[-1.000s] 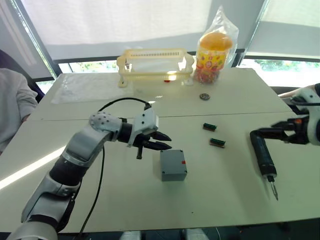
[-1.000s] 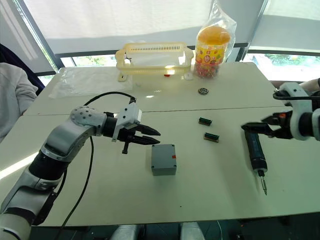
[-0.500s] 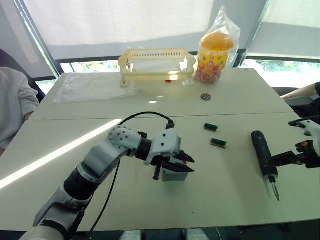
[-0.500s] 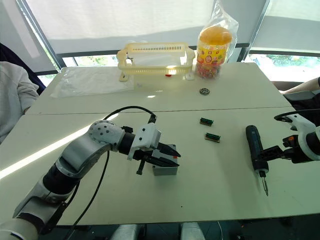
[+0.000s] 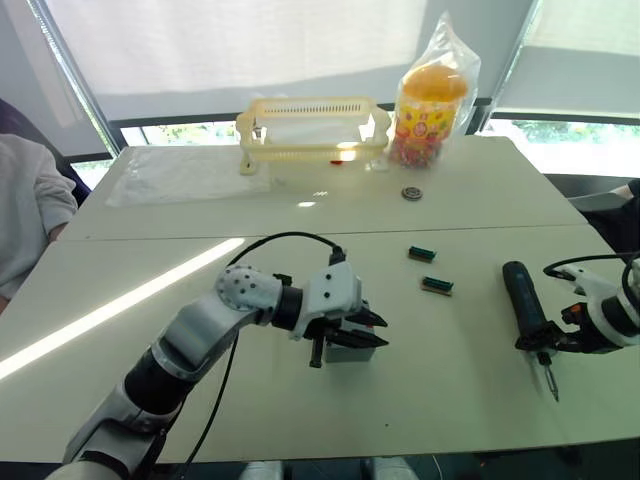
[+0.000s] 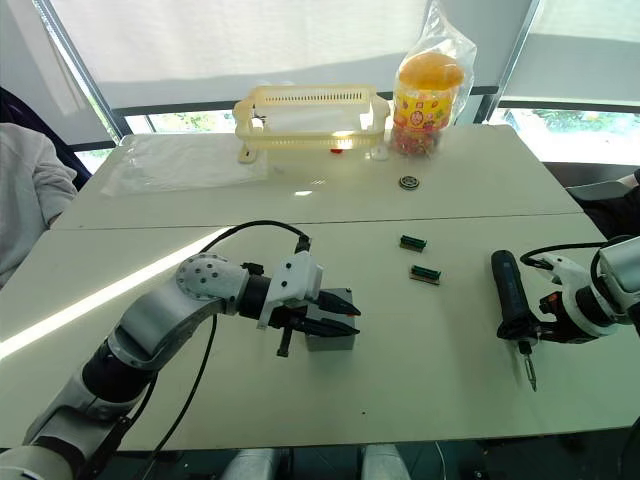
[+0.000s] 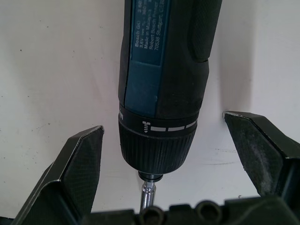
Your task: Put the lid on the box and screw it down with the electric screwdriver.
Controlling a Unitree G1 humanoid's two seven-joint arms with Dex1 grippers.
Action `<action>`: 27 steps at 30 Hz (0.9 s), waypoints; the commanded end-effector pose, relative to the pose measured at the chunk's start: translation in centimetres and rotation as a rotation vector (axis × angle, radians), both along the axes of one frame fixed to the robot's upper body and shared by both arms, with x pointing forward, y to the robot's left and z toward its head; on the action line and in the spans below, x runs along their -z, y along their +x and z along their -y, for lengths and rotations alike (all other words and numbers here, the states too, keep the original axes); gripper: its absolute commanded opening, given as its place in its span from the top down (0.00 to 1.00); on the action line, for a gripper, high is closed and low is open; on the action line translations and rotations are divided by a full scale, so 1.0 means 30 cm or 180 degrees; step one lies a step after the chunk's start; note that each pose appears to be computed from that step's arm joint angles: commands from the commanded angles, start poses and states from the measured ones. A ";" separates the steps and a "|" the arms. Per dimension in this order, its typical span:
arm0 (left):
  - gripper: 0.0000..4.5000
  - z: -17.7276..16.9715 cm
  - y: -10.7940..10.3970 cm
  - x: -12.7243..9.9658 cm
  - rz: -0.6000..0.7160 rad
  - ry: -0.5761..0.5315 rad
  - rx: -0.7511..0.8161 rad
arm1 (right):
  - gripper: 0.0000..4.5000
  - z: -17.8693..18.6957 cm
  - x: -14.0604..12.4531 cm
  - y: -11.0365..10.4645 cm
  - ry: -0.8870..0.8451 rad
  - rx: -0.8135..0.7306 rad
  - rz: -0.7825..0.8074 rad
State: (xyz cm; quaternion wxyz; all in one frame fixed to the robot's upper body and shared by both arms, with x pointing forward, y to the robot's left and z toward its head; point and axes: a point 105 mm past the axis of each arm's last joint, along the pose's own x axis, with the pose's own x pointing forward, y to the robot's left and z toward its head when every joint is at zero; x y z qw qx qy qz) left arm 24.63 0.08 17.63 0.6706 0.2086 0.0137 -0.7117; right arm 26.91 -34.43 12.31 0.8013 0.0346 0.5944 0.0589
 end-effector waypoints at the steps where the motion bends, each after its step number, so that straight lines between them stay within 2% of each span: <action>1: 0.75 0.018 -0.027 -0.027 0.0074 -0.0087 0.0091 | 0.30 0.021 0.005 0.018 -0.0147 0.0006 0.0041; 4: 0.75 0.020 -0.023 -0.027 0.0064 -0.0109 0.0060 | 0.61 0.019 0.024 0.024 -0.0187 -0.0021 0.0012; 8: 0.75 0.007 -0.011 -0.028 0.0044 -0.0121 -0.0008 | 0.61 0.009 0.024 0.022 -0.0098 0.0071 0.0053; 10: 0.75 -0.018 0.010 -0.028 0.0049 -0.0089 -0.0093 | 0.61 0.012 -0.014 0.052 0.0001 0.0278 0.0325; 15: 0.75 -0.101 0.093 -0.042 0.0109 0.0074 -0.0339 | 0.61 0.018 -0.197 0.101 0.0294 0.0774 0.1471; 19: 0.75 -0.129 0.092 -0.032 0.0061 0.0212 -0.0232 | 0.61 -0.001 -0.282 0.081 0.0582 0.0885 0.2296; 21: 0.75 -0.134 0.080 -0.024 -0.0032 0.0245 -0.0147 | 0.61 -0.034 -0.394 0.053 0.0505 0.0929 0.3151; 24: 0.75 -0.124 0.115 0.002 -0.0076 0.0293 -0.0201 | 0.61 -0.176 -0.548 0.031 0.0452 0.0640 0.4638; 25: 0.75 -0.123 0.124 0.013 -0.0087 0.0329 -0.0206 | 0.61 -0.227 -0.560 0.027 0.0438 0.0517 0.4890; 27: 0.75 -0.121 0.139 0.029 -0.0027 0.0400 -0.0203 | 0.61 -0.332 -0.536 0.036 0.0525 0.0208 0.5004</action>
